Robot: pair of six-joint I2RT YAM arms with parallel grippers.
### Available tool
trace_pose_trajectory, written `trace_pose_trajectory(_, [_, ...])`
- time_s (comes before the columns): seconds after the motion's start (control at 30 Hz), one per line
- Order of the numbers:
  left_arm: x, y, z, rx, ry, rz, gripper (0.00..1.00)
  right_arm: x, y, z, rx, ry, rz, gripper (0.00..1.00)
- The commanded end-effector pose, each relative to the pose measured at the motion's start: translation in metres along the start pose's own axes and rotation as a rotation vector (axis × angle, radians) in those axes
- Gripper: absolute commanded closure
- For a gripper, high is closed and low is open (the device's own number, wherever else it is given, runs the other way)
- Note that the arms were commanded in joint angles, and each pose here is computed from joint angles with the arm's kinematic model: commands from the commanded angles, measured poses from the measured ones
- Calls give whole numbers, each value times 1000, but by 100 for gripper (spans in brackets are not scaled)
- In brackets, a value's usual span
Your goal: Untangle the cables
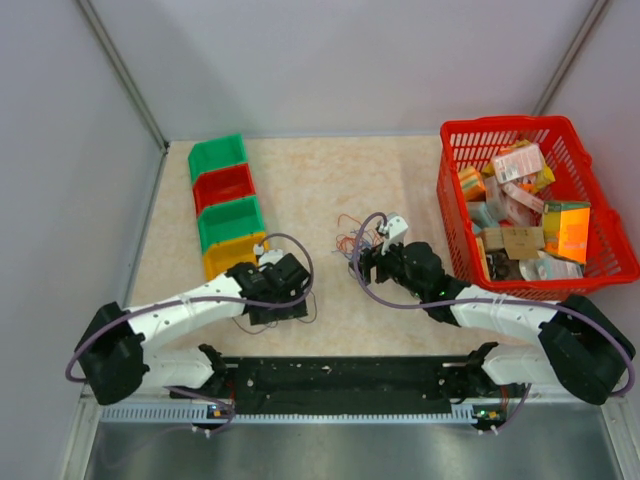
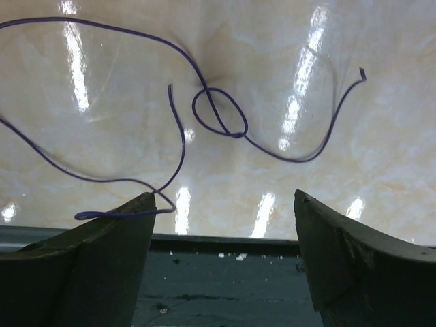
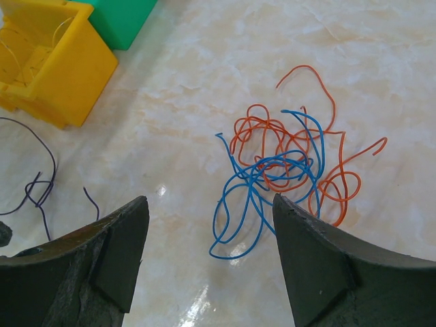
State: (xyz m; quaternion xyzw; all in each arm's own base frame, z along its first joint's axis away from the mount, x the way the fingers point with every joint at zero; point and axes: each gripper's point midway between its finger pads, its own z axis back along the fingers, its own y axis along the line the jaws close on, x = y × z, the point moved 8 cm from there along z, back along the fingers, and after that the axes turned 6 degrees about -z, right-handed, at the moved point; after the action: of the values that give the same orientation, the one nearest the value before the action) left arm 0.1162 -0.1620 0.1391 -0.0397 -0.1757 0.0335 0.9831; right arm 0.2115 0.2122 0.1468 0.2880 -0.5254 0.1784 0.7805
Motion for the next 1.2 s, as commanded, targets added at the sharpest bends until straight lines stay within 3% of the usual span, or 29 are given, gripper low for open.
trace_pose_trajectory(0.0, [13,-17,-18,26,-51,45,15,21,7,0,20,-82,-2,28])
trace_pose_trajectory(0.27, [21,-26,-41,151,-52,52,24,22,8,0,21,-84,-1,28])
trace_pose_trajectory(0.43, [23,-27,-47,141,-59,23,27,22,8,1,27,-86,-2,28])
trace_pose_trajectory(0.63, [21,-28,-62,174,-38,-24,46,21,9,0,32,-84,-4,28])
trace_pose_trajectory(0.77, [16,-25,-73,207,-4,-45,48,21,8,1,29,-85,-2,28])
trace_pose_trajectory(0.8, [16,-26,-74,207,0,-48,54,22,8,1,26,-88,-2,28])
trace_pose_trajectory(0.9, [15,-25,-73,209,4,-52,100,21,8,1,27,-84,-1,28])
trace_pose_trajectory(1.07, [25,-27,-54,176,-49,-53,100,21,7,1,19,-85,-2,28])
trace_pose_trajectory(1.17, [38,-36,-29,73,-107,-66,100,22,6,2,2,-98,-4,28])
